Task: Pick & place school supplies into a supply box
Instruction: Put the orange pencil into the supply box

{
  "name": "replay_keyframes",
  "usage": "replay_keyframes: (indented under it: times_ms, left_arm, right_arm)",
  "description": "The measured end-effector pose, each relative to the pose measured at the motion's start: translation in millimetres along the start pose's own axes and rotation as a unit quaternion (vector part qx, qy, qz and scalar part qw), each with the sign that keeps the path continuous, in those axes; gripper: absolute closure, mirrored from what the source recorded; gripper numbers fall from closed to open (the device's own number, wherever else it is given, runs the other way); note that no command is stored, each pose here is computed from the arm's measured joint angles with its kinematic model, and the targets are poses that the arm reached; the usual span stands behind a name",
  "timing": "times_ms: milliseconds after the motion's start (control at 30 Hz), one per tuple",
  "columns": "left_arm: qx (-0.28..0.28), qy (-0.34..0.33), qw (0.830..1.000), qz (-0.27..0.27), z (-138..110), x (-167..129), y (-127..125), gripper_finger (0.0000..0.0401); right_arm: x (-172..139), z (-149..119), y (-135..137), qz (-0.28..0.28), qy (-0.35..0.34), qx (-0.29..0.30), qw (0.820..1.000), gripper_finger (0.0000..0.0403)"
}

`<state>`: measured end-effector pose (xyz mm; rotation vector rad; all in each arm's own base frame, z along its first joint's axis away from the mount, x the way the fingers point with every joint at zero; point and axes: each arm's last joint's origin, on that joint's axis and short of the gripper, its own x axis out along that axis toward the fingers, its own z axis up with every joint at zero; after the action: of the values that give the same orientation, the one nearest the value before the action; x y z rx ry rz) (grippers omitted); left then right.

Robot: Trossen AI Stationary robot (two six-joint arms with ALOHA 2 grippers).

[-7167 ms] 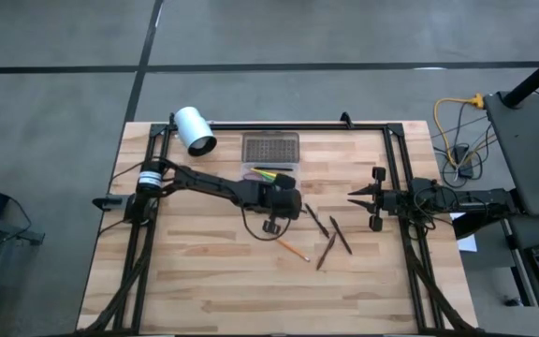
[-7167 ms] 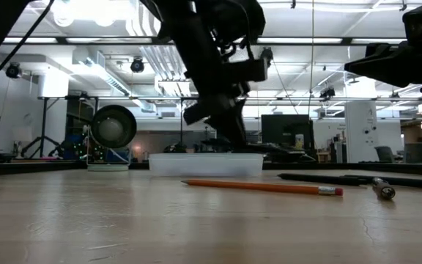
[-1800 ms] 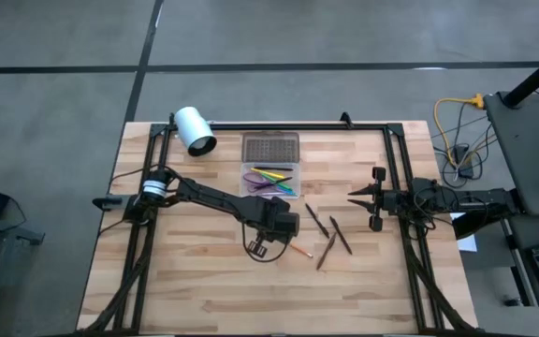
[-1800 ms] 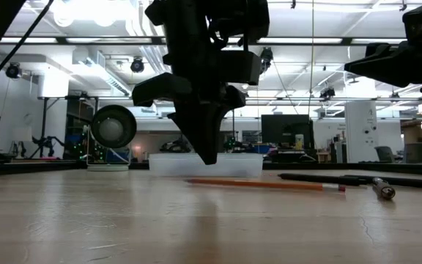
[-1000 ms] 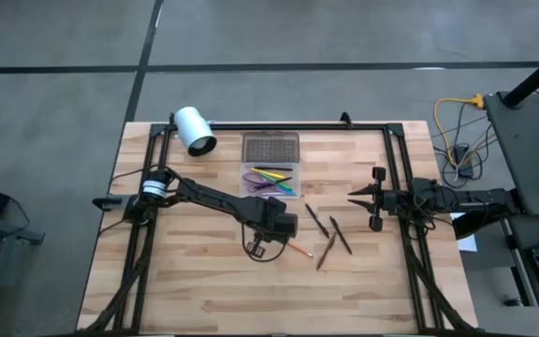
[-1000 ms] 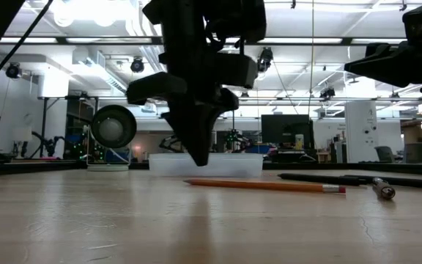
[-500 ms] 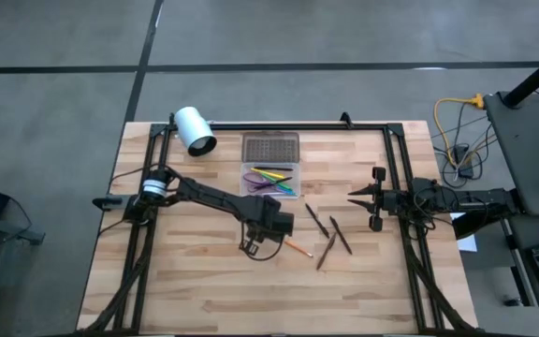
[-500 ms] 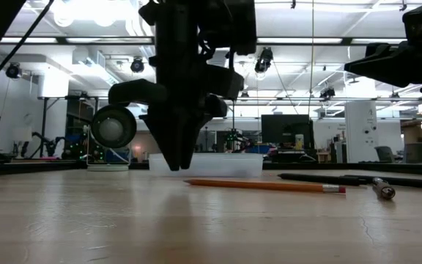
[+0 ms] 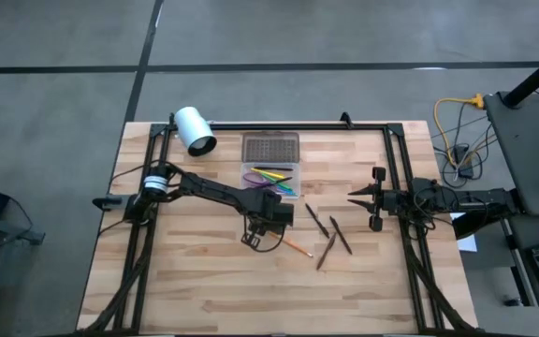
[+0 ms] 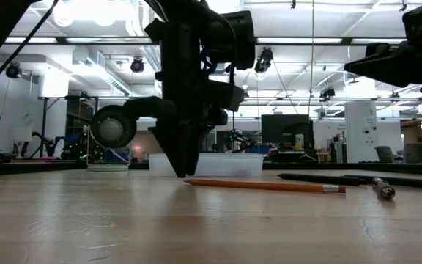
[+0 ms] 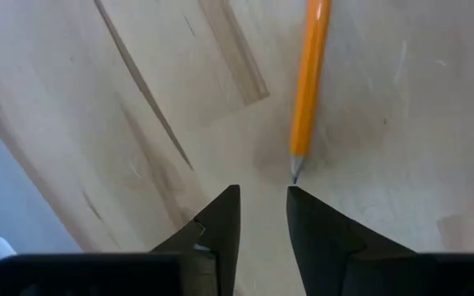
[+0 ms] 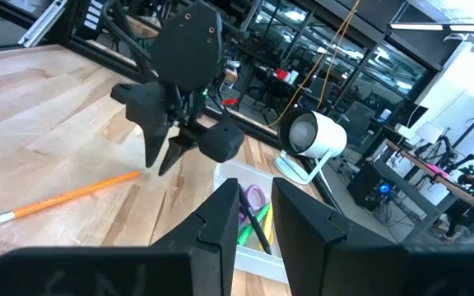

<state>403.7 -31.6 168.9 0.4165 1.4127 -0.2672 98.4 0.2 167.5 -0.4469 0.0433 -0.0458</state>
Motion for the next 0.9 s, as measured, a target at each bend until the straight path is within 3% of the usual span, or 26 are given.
replay_keyframes:
  times_ms: [167,633,900]
  left_arm:
    - [0.0,-0.013,0.999,-0.036,0.3,1.1,-2.5,0.0316]
    - [-0.001,-0.029,0.999,-0.033,1.2,6.2,-2.8,0.0318]
    - [-0.001,-0.027,0.999,-0.034,1.2,7.3,-2.9,0.0338]
  right_arm:
    - [0.0,0.0,0.0,0.0,0.0,0.0,1.0,0.0335]
    - [0.0,0.0,0.0,0.0,0.0,0.0,1.0,0.0335]
    - [0.0,0.1,0.0,0.0,0.0,0.0,1.0,0.0335]
